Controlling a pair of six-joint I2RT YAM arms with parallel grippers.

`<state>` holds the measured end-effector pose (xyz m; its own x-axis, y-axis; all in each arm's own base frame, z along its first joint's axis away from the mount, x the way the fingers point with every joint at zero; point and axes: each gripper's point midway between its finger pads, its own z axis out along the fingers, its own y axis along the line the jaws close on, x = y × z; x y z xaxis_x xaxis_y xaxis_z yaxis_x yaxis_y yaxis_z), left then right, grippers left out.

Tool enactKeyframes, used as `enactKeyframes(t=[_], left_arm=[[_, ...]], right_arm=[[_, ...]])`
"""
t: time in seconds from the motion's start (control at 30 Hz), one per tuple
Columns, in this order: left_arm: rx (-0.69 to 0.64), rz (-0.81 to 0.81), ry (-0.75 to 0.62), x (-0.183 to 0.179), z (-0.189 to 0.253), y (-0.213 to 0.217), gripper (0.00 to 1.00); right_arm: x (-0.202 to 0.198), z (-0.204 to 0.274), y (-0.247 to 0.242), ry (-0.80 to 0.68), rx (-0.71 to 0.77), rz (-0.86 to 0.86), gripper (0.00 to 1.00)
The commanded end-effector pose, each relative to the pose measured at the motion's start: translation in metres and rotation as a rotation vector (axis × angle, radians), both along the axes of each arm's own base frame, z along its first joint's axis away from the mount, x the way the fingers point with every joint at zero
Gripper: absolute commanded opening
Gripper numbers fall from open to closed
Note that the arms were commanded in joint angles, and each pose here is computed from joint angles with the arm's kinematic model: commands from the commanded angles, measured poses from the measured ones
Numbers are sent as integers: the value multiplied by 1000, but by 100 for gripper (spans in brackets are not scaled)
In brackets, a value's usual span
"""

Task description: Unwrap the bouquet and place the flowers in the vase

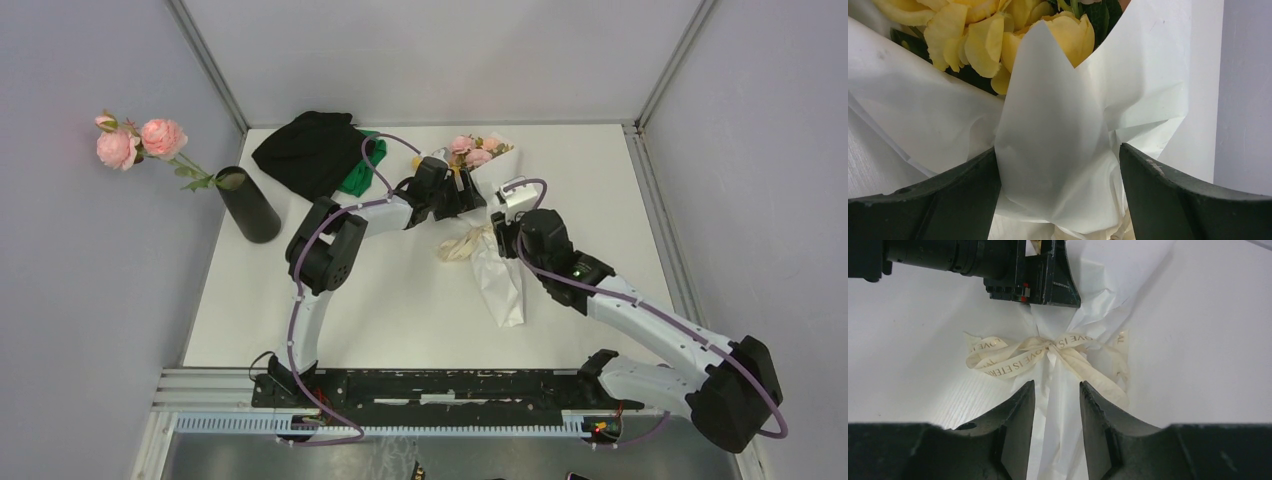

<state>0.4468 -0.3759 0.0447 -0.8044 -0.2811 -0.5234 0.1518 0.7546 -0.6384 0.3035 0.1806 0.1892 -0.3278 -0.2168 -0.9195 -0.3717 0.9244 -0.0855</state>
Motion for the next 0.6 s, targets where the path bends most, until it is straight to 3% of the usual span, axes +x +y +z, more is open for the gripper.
enactKeyframes(t=[0.0,0.57], left_arm=[[105,41,121,-14,-54,25,90],[113,35,115,-19,-50,30,90]], right_arm=[[7,-5,3,-16,-20,0,45],[98,-53,-18,85,-120,-134,53]])
